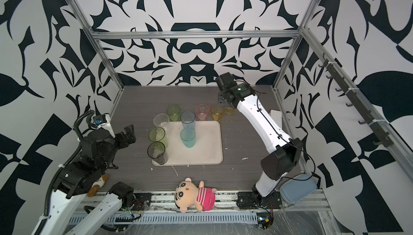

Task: Place the glasses into the tray
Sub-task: Pick up the glass from the top-right of the table.

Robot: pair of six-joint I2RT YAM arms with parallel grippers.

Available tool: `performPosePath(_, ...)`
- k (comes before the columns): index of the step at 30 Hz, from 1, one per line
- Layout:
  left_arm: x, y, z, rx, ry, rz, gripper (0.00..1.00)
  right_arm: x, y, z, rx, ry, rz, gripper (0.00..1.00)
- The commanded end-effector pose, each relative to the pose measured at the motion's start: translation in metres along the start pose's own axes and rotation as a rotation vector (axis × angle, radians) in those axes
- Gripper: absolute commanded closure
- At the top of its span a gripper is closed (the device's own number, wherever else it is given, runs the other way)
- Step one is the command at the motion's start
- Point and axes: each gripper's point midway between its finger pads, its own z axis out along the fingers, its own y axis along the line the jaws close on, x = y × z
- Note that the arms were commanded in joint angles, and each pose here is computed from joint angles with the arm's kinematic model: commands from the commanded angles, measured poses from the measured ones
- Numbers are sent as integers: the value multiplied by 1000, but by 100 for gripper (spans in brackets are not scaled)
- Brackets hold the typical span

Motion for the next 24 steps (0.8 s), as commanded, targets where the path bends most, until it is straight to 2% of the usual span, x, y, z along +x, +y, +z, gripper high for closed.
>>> performPosePath(1, 0, 3, 3, -26, -12, -5, 0, -29, -9, -1, -80, -97, 53, 62)
performPosePath(5, -1, 4, 3, -35, -13, -2, 0, -49, -39, 17, -64, -151, 129, 62)
performPosePath(6, -1, 4, 3, -35, -11, 0, 0, -52, -39, 22, -97, -144, 141, 61)
performPosePath(11, -1, 6, 2, -41, -17, -1, 0, -62, -60, 47, -80, -141, 189, 55)
performPosePath(24, -2, 6, 2, -43, -17, 8, 0, -48, -70, 116, -70, -12, 226, 53)
